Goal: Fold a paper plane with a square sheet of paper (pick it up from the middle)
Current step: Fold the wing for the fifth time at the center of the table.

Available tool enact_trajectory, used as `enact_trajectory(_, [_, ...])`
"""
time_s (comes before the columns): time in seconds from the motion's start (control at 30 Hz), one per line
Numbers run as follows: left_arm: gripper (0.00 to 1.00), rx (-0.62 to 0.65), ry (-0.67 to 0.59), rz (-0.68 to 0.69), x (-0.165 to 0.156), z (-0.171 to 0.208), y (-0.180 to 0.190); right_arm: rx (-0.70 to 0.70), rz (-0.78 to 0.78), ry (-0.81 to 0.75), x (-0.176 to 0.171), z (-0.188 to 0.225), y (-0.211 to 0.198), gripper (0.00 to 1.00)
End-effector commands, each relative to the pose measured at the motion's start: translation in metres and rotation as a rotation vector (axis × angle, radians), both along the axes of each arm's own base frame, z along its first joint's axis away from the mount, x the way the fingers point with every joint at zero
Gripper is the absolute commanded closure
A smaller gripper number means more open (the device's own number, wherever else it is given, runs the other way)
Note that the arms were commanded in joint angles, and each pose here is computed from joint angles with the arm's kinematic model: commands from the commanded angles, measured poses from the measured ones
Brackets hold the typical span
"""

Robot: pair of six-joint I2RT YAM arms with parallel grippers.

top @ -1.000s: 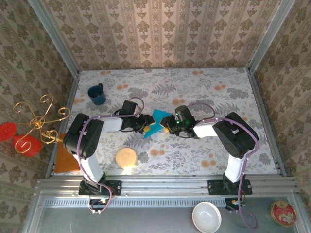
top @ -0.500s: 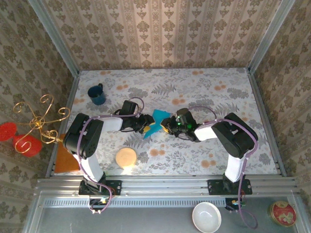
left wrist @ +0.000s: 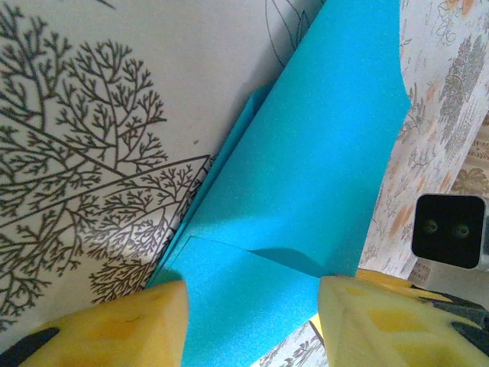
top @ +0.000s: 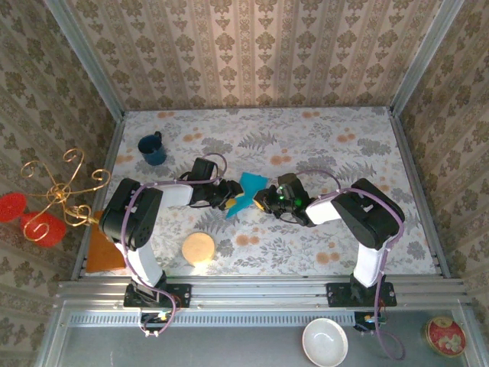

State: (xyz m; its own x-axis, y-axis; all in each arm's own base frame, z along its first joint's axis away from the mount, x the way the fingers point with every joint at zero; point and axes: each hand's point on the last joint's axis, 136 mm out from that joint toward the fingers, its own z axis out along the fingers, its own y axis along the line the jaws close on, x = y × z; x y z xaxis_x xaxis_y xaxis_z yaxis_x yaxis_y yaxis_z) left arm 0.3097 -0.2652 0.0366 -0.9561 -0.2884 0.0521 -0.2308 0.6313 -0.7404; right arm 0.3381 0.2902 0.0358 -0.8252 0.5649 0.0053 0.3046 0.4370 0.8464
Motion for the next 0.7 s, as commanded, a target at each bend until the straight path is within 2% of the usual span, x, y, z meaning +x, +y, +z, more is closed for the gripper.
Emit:
enact_trajectory(0.0, [0.50,0.075,-0.003,-0.009,-0.003,-0.007,0.010,-0.056,-0.014,0.002,0.004,-0.004,-0.004,0.90])
enact_trajectory(0.2, [0.46,0.106,-0.191,-0.117,0.001,0.025,-0.004,-0.086,-0.046,-0.030,0.006,0.010,-0.019,0.95])
enact_trajectory(0.33, [0.43,0.201,-0.341,-0.228,-0.003,0.040,-0.014,-0.083,-0.087,-0.034,0.005,0.020,-0.037,0.95])
enact_trajectory(0.67, [0.39,0.375,-0.699,-0.514,-0.017,0.046,-0.047,-0.090,-0.143,0.044,-0.002,0.025,-0.066,0.96])
